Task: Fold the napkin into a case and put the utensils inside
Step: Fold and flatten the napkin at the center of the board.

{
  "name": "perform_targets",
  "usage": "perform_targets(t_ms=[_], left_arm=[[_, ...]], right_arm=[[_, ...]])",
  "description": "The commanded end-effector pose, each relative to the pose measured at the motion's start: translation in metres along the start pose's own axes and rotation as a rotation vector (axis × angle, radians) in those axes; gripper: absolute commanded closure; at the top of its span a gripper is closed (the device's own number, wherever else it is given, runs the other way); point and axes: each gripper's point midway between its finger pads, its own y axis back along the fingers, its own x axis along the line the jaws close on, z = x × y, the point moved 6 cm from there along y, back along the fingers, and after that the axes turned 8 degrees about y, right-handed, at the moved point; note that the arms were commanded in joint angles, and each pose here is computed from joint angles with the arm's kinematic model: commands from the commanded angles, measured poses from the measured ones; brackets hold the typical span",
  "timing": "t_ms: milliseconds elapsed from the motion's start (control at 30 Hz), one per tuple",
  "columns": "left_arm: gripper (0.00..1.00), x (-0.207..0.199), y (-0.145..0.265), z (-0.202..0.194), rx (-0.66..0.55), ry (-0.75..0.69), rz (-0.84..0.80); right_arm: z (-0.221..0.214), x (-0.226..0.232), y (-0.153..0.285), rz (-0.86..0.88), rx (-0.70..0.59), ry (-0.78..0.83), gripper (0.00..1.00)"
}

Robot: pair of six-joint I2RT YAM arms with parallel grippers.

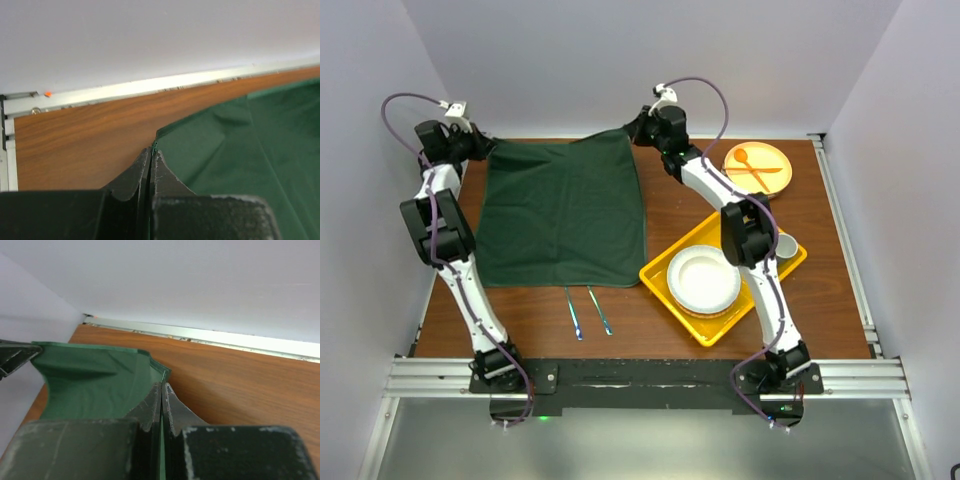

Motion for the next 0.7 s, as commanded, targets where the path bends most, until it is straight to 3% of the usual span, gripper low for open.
perform_targets(t_ms=[0, 167, 300, 467, 667], left_arm=[[1.0, -0.008, 0.048, 0.024, 0.023, -0.108, -0.078], [1.0, -0.009, 0.088, 0.012, 0.139, -0.136, -0.065], [1.0, -0.014, 0.115, -0.005, 0.269, -0.259, -0.09], [1.0, -0.033, 0.157, -0.037, 0.431, -0.314, -0.112], [1.0, -0.03, 0.213, -0.065, 0.542, -0.362, -0.095]], right_arm=[[0.018, 0.019, 0.028, 0.065, 0.06, 0.023, 1.0], [0.022, 0.031, 0.064, 0.094, 0.141, 0.026, 1.0], [0.018, 0.038, 0.095, 0.125, 0.214, 0.045, 1.0], [-0.011, 0.045, 0.135, 0.161, 0.361, 0.069, 1.0], [-0.031, 0.052, 0.174, 0.188, 0.474, 0.111, 1.0]])
